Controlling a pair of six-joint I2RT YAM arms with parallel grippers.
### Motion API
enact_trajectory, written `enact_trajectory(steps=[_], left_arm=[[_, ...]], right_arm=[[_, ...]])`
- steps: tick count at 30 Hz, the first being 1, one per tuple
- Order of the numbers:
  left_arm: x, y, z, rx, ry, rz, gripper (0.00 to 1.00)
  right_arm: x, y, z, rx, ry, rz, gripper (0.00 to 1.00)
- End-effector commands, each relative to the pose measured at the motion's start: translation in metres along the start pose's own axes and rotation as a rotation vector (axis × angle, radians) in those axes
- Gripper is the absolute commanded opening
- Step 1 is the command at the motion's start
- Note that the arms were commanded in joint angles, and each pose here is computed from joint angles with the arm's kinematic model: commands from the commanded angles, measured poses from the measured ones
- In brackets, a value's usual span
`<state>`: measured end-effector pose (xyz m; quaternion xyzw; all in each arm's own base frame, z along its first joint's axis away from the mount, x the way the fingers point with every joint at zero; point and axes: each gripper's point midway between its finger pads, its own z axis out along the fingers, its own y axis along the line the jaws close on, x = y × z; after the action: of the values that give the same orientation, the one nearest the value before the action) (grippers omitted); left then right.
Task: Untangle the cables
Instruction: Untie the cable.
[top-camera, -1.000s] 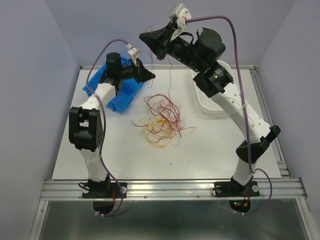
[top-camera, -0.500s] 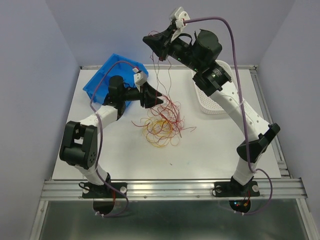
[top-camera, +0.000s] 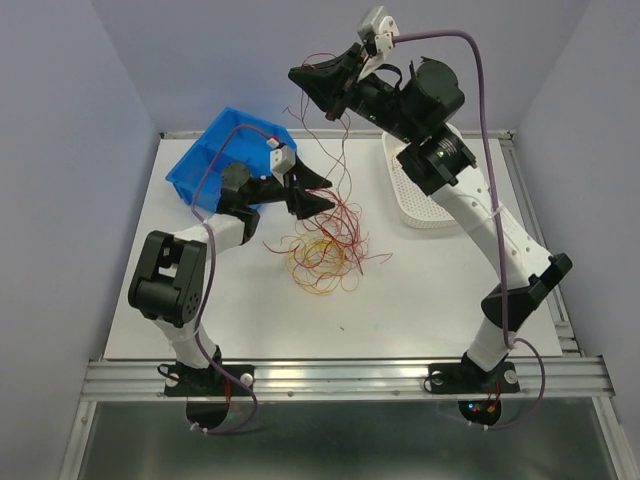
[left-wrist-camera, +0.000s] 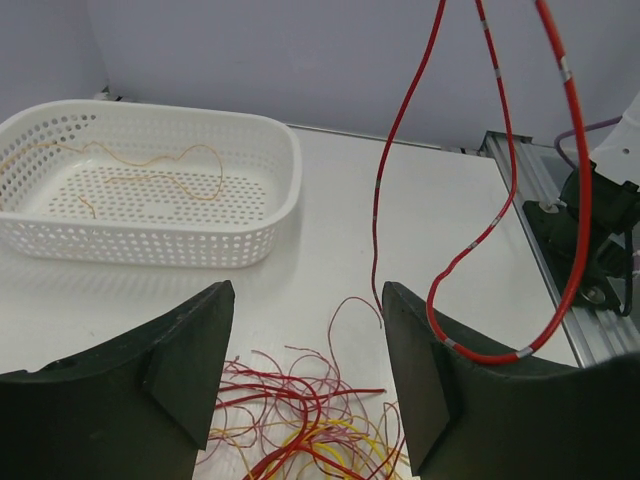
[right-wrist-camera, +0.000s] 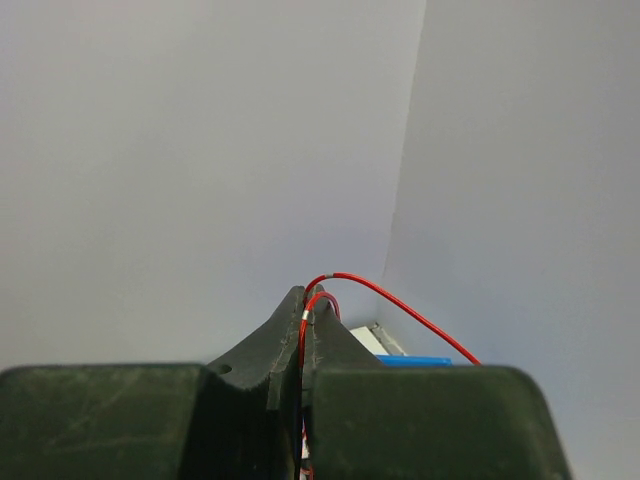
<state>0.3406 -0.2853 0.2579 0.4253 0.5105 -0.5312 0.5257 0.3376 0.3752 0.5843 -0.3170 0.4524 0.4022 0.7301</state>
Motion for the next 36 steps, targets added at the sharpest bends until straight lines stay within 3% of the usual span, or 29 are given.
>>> enact_trajectory(steps=[1,14,17,18,21,23,25,30,32,36], left_arm=[[-0.028,-0.008,0.012,0.048,-0.054,0.099,0.72],[-0.001,-0.023,0.028,0.107,-0.019,0.050,0.64],[0.011,-0.016,0.030,0.099,0.001,0.023,0.50],[0.015,-0.013,0.032,0.100,0.009,0.012,0.34],[0.023,-0.007,0.036,0.091,0.028,-0.012,0.30],[0.025,-0.006,0.037,0.089,0.033,-0.013,0.21],[0.026,-0.004,0.038,0.081,0.044,-0.022,0.00],[0.009,0.013,0.037,-0.005,0.059,0.020,0.00],[0.014,0.032,0.029,-0.086,0.131,0.030,0.00],[-0.048,0.066,0.005,-0.262,0.166,0.176,0.00]], right_arm=[[-0.028,0.008,-0.009,-0.026,-0.068,-0.008,0.00],[-0.028,0.005,-0.007,-0.013,-0.076,-0.010,0.01],[-0.030,0.004,-0.008,-0.009,-0.082,-0.011,0.00],[-0.031,0.005,-0.008,-0.011,-0.083,-0.010,0.01],[-0.034,0.005,-0.009,-0.010,-0.090,-0.010,0.00],[-0.036,0.006,-0.011,-0.007,-0.094,-0.010,0.01],[-0.032,0.004,-0.012,0.000,-0.084,-0.012,0.01],[-0.027,-0.004,-0.021,0.065,-0.068,-0.024,0.00],[-0.029,-0.009,-0.027,0.102,-0.068,-0.040,0.00],[-0.025,-0.033,-0.038,0.242,-0.056,-0.039,0.01]])
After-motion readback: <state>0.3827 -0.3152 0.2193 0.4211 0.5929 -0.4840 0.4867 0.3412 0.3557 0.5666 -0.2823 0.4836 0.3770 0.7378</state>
